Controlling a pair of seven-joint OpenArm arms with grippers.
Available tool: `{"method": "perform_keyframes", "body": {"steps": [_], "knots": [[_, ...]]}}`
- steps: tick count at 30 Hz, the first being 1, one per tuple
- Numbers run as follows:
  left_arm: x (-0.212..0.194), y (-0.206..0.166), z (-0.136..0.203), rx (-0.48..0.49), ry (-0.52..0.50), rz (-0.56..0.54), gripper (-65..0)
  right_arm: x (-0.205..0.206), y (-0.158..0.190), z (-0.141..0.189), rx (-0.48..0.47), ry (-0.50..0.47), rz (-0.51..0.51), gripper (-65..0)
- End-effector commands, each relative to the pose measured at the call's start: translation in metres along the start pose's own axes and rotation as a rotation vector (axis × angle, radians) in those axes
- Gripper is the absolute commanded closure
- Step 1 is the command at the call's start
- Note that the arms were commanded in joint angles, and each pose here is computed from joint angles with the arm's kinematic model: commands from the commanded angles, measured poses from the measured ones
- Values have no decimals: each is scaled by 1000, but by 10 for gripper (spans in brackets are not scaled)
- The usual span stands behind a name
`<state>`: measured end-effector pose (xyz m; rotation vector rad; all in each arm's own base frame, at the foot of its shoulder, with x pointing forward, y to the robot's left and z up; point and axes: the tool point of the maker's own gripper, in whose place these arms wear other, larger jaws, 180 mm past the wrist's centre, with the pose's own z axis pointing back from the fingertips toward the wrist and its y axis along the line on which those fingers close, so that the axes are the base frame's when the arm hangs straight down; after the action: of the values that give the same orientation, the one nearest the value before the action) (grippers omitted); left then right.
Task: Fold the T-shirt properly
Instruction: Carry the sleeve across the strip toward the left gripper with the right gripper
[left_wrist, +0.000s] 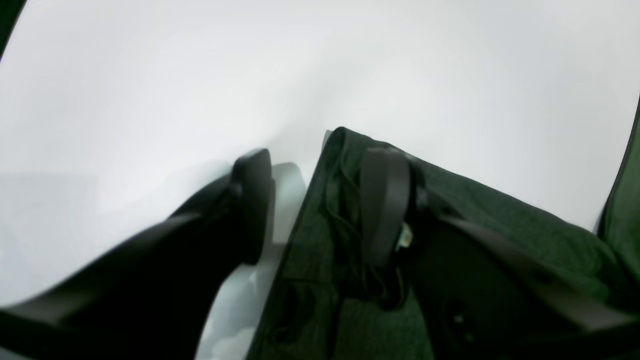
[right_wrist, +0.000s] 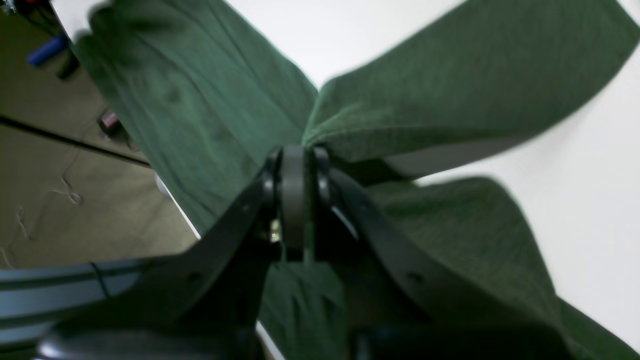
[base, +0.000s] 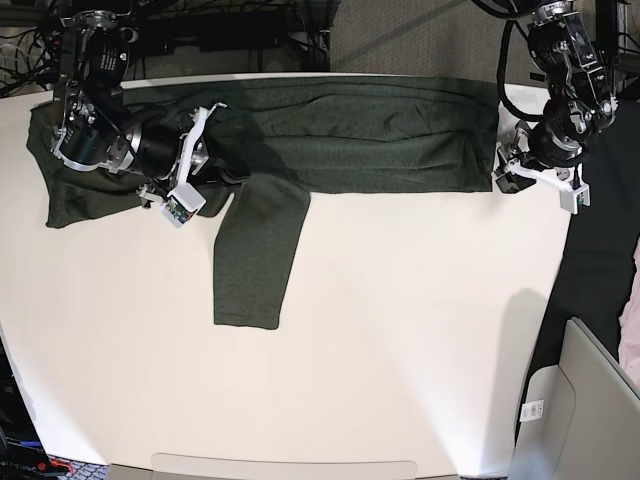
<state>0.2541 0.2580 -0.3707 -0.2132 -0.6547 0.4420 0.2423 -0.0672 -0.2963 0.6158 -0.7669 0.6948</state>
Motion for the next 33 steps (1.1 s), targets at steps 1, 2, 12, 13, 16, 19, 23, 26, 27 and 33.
{"method": "perform_keyframes", "body": {"steps": [1,2,12,13,16,19,23,26,27,33], "knots": [[11,-2,4,-7,-37,-16,-267,10,6,4,29,-36,12,-6],[11,-2,4,-7,-36,-16,-267,10,10,4,48,-35,6,-6],[6,-6,1,-18,-29,2,-267,-11,62,-17,253,78,59,-15],[4,-7,1,-21,-27,6,-267,-12,64,-18,262,84,59,-29],[0,-11,-1,-31,-23,20,-267,-19,57,-17,230,116,76,-159],[-1,-12,-1,-33,-21,22,-267,-19,46,-14,194,136,101,-320],[-1,-12,-1,-33,-21,22,-267,-9,23,-4,118,102,93,-476],[-1,-12,-1,-33,-21,22,-267,6,-12,14,-1,46,72,-475],[-1,-12,-1,-33,-21,22,-267,11,-25,19,-35,26,61,-471],[-1,-12,-1,-33,-20,21,-267,33,-108,31,-275,-15,45,-437]]}}
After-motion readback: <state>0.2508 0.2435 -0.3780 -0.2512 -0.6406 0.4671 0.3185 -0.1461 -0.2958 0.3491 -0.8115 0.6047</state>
